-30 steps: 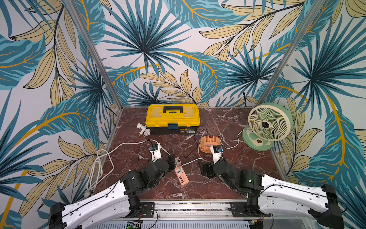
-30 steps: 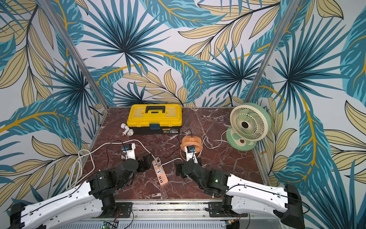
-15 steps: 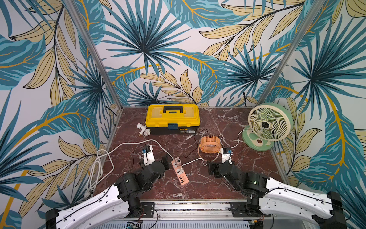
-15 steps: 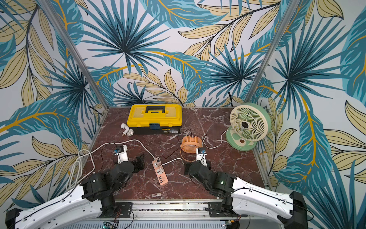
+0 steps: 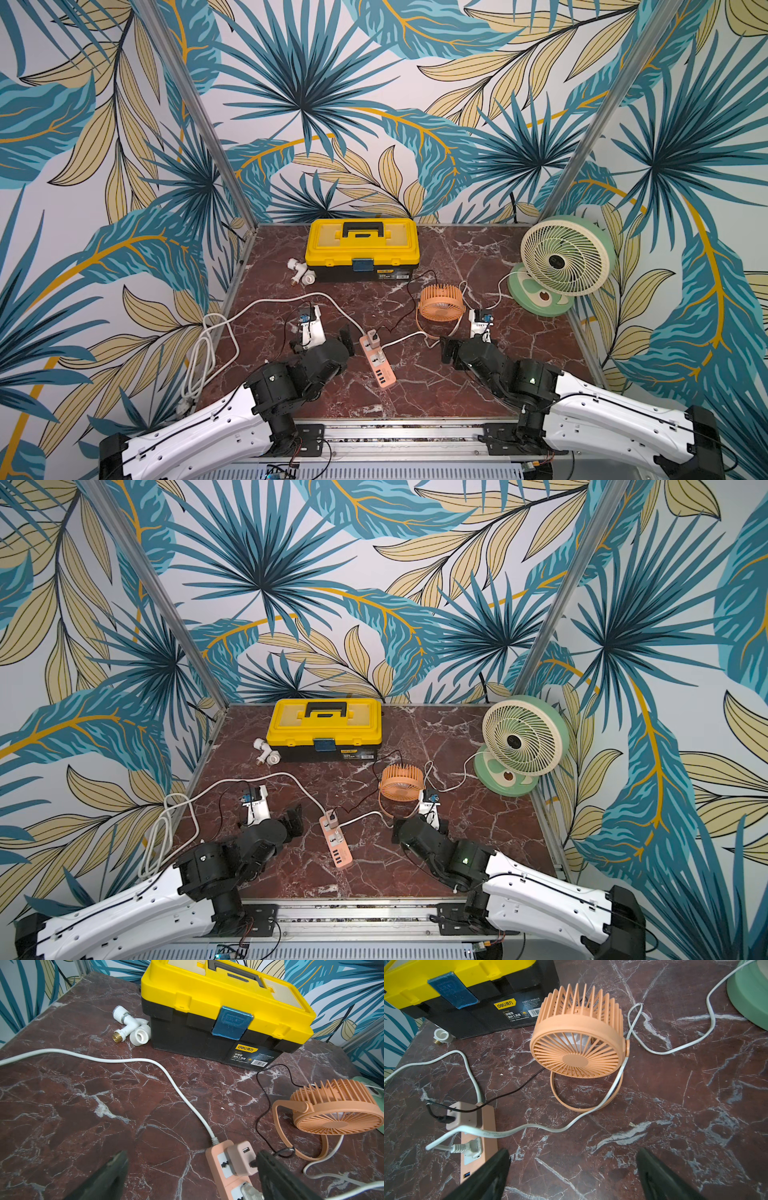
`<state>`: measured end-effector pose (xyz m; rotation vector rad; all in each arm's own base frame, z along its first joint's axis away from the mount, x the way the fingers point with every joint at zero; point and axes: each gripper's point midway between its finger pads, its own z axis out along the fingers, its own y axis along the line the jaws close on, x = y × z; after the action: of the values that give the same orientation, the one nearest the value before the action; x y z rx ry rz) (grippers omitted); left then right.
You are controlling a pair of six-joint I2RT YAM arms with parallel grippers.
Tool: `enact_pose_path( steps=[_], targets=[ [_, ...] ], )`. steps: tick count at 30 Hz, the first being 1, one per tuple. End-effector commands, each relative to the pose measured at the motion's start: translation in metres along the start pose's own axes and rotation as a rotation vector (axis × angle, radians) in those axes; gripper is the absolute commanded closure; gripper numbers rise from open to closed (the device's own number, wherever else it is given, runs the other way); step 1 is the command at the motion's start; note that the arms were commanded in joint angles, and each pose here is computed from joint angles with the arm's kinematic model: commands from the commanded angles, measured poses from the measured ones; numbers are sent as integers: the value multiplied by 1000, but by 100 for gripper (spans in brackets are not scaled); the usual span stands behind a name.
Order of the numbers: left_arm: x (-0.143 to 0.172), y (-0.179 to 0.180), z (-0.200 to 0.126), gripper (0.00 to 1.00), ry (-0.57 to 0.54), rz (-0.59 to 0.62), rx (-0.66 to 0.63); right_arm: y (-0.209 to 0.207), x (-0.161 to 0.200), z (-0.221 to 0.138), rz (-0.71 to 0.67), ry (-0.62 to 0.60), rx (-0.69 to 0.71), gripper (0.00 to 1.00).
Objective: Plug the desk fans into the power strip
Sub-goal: Reset both arms
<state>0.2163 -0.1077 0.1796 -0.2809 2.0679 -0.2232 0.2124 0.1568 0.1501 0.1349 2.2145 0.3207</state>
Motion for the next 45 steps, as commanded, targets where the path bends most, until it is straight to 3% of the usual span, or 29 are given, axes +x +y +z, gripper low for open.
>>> enact_pose_path(
  steps=[1, 8, 12, 14, 16, 20, 24, 29, 32, 35, 39, 41, 43, 45],
  targets=[
    [-7, 5, -1, 0, -29, 12, -31, -10, 4, 2, 3, -4, 33, 2],
    [-27, 10, -1, 0, -123, 38, -103, -30, -8, 5, 44, -23, 106, 0],
    [-78, 14, -15, 0, -308, 81, -212, -67, -38, 1, 46, -109, 310, 1],
    [-101, 13, -19, 0, -394, 150, -279, -67, -53, 4, 1, -177, 355, 1],
    [-123, 11, -15, 0, -474, 130, -306, -67, -69, 6, -51, -235, 416, 0],
    [-145, 44, 23, 0, -449, 78, -395, -77, -95, 15, -114, -272, 526, 1],
    [-149, 85, 67, 0, -392, 65, -551, -121, -122, 14, -76, -329, 692, 0],
    [-112, 126, 123, 0, -312, 161, -594, -171, -144, -2, -49, -441, 891, 0],
    [-83, 140, 142, 0, -277, 249, -593, -205, -124, 19, -3, -407, 875, 0],
    [-87, 120, 156, 0, -278, 296, -447, -224, -104, 46, 29, -388, 862, 1],
    [-91, 124, 153, 0, -343, 263, -374, -197, -119, 81, -76, -415, 667, 1],
    [-84, 130, 153, 0, -384, 247, -362, -188, -133, 93, -166, -436, 643, 0],
    [-81, 115, 166, 0, -326, 294, -263, -183, -134, 104, -216, -464, 579, 0],
    [-69, 116, 179, 0, -294, 318, -252, -183, -127, 115, -219, -459, 501, 0]
  ],
)
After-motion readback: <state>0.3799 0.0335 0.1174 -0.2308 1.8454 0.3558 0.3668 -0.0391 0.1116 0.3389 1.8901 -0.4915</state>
